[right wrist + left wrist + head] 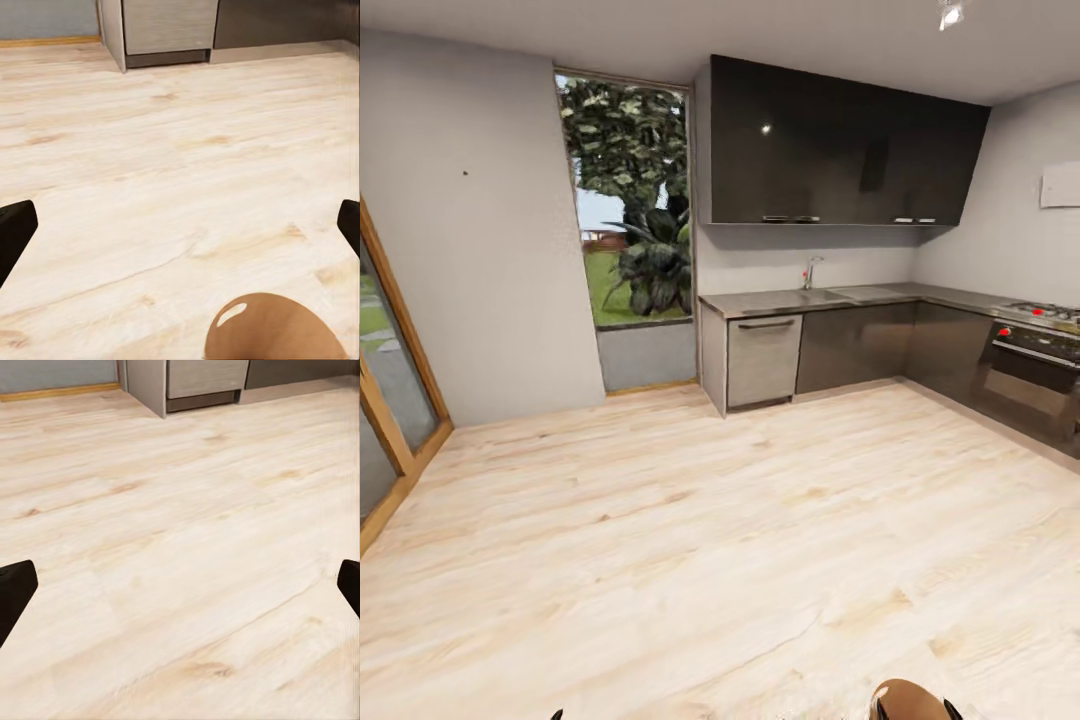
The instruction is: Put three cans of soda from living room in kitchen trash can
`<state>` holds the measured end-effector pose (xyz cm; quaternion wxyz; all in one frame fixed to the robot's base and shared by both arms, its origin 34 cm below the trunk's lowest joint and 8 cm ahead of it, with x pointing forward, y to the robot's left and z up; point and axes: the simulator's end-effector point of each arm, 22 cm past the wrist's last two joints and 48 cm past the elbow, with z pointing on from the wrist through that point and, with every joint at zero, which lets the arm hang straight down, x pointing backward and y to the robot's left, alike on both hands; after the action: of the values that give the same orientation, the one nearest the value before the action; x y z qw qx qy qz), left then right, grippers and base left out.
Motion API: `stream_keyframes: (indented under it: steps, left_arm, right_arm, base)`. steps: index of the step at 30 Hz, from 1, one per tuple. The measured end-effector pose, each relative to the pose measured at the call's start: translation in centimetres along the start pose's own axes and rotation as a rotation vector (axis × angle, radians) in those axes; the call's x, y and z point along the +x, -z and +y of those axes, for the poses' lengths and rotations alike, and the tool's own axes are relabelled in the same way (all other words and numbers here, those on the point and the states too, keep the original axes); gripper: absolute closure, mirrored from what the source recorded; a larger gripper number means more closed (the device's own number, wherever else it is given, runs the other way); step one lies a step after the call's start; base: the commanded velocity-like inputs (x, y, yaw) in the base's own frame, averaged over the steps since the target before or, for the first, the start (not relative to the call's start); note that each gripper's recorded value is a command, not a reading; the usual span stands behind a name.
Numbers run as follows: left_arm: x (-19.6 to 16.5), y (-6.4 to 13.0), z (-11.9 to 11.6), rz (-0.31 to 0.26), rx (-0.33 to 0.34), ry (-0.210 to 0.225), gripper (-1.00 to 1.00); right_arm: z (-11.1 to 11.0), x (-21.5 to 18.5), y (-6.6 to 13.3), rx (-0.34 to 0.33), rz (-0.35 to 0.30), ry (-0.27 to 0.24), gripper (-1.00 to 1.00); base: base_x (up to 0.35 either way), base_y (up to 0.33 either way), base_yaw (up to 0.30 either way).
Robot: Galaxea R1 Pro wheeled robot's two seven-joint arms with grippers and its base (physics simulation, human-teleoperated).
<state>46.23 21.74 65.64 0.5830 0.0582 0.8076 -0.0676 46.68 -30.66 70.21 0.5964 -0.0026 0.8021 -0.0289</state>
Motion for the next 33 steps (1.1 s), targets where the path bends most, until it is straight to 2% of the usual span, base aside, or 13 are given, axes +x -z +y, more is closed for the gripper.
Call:
stream_keyframes:
  steps: [23,33]
  left_arm:
    - [-0.03,-0.01,-0.06,-0.001,0.001,0.001,-1.00]
    - [-0.04,-0.01,-0.05,-0.001,0.001,0.001,-1.00]
  right_arm:
    - [0.00,-0.01,0.01,-0.001,0.000,0.000,-1.00]
    - [0.16,-0.01,0.00,-0.004,0.000,-0.001,-1.00]
  base:
    - [0.000,0.000,-0.248]
    - [0.000,0.000,-0.063]
